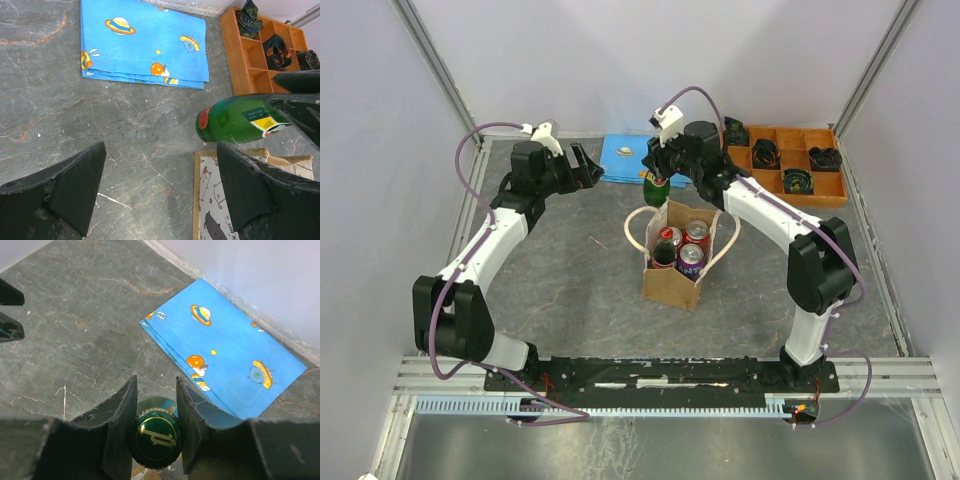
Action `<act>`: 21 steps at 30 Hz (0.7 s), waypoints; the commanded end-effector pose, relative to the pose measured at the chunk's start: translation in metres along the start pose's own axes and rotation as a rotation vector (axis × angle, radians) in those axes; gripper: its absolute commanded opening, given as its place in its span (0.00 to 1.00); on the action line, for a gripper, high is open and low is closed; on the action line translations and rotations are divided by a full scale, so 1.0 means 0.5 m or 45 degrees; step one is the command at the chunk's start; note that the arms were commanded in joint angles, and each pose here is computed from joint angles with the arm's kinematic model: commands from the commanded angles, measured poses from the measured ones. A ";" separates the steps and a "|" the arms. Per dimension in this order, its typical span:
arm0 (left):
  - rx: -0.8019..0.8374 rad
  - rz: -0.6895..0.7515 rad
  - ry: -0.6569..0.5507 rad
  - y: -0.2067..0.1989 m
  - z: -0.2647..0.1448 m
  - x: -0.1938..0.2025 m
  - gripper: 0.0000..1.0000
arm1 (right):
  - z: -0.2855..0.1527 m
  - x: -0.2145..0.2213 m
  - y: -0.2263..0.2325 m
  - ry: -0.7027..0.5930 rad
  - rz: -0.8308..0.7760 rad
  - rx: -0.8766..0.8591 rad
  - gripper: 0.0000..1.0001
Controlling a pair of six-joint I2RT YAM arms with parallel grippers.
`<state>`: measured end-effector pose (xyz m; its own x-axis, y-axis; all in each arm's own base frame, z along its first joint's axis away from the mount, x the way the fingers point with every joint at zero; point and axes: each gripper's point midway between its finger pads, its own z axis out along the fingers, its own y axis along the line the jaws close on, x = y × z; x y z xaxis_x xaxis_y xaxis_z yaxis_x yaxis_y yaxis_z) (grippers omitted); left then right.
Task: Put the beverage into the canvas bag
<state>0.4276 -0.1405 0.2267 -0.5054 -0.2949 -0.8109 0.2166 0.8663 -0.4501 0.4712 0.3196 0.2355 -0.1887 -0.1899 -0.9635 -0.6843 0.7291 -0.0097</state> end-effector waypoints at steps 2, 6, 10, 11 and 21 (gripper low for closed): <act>0.085 -0.032 -0.077 -0.045 -0.005 -0.049 0.97 | -0.133 -0.310 -0.021 -0.454 -0.145 0.075 0.00; 0.088 -0.034 -0.067 -0.046 -0.001 -0.045 0.97 | -0.171 -0.330 -0.022 -0.456 -0.165 0.092 0.00; 0.091 -0.030 -0.060 -0.046 0.002 -0.042 0.97 | -0.219 -0.345 -0.018 -0.450 -0.191 0.108 0.00; 0.090 -0.028 -0.062 -0.047 0.001 -0.043 0.97 | -0.232 -0.347 -0.016 -0.446 -0.196 0.110 0.00; 0.088 -0.012 -0.055 -0.048 -0.005 -0.037 0.97 | -0.346 -0.328 0.007 -0.377 -0.173 0.121 0.00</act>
<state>0.4267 -0.1459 0.2247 -0.5143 -0.2886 -0.8076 0.2263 0.8626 -0.4524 0.4064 0.2584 0.3570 -0.0713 -0.2027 -0.9766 -0.6520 0.7504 -0.1082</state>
